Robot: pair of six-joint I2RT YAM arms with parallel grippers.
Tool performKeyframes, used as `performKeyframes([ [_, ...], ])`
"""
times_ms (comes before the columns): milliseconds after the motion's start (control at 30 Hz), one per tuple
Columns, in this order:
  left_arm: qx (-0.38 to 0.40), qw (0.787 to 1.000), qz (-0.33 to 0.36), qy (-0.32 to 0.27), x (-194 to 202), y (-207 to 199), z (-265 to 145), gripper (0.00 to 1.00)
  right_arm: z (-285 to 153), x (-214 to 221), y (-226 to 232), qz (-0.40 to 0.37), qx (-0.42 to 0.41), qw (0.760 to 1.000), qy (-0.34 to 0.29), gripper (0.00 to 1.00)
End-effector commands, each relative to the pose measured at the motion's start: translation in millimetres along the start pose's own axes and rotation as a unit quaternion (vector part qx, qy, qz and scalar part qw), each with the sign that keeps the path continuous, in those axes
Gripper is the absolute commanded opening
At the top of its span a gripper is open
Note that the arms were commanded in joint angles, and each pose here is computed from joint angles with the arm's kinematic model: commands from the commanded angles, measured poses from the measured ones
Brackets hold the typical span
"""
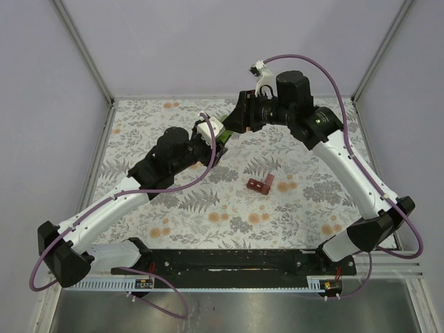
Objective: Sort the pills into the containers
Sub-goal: Unscrew the lid of the pill bottle.
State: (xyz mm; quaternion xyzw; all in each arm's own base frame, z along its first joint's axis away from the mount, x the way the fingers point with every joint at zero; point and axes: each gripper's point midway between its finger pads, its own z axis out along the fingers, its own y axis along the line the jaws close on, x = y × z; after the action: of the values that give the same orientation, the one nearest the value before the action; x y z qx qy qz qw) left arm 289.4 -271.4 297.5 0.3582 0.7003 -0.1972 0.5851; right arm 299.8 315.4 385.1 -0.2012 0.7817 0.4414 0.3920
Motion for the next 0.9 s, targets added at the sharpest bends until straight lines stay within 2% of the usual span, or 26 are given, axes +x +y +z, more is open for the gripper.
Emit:
performKeyframes([
  [0, 0.001, 0.999, 0.010, -0.041, -22.0, -0.1, -1.3, 0.00, -3.1, -17.2, 6.8, -0.025, -0.021, 0.999, -0.023, 0.38],
  [100, 0.044, 0.998, 0.012, -0.046, -23.1, -14.6, -5.2, 0.00, -6.7, -14.2, 12.0, -0.064, -0.042, 0.997, -0.014, 0.26],
  [133, 0.070, 0.996, 0.012, -0.048, -24.1, -22.4, -7.4, 0.00, -8.9, -12.4, 14.9, -0.081, -0.054, 0.995, -0.011, 0.25],
  [267, 0.203, 0.978, -0.004, -0.053, -26.2, -59.4, -22.8, 0.00, -23.9, -1.9, 35.0, -0.188, -0.122, 0.975, 0.004, 0.24],
  [333, 0.273, 0.960, -0.010, -0.058, -28.0, -78.7, -34.5, 0.00, -33.1, 6.1, 40.7, -0.250, -0.148, 0.957, 0.009, 0.25],
  [467, 0.360, 0.931, -0.006, -0.061, -25.5, -100.8, -54.6, 0.00, -50.5, 17.7, 46.3, -0.354, -0.176, 0.918, 0.014, 0.25],
  [667, 0.450, 0.891, -0.009, -0.059, -17.4, -119.9, -75.2, 0.00, -63.7, 25.4, 42.5, -0.430, -0.176, 0.885, 0.029, 0.25],
  [700, 0.472, 0.879, -0.015, -0.060, -17.4, -124.4, -79.3, 0.00, -65.1, 26.7, 43.6, -0.439, -0.181, 0.880, 0.031, 0.25],
  [800, 0.492, 0.868, -0.028, -0.057, -19.3, -125.6, -81.3, 0.00, -69.9, 26.3, 47.3, -0.450, -0.186, 0.873, 0.031, 0.25],
  [867, 0.489, 0.870, -0.029, -0.056, -19.7, -124.8, -79.5, 0.00, -71.8, 24.1, 48.8, -0.450, -0.185, 0.873, 0.029, 0.25],
])
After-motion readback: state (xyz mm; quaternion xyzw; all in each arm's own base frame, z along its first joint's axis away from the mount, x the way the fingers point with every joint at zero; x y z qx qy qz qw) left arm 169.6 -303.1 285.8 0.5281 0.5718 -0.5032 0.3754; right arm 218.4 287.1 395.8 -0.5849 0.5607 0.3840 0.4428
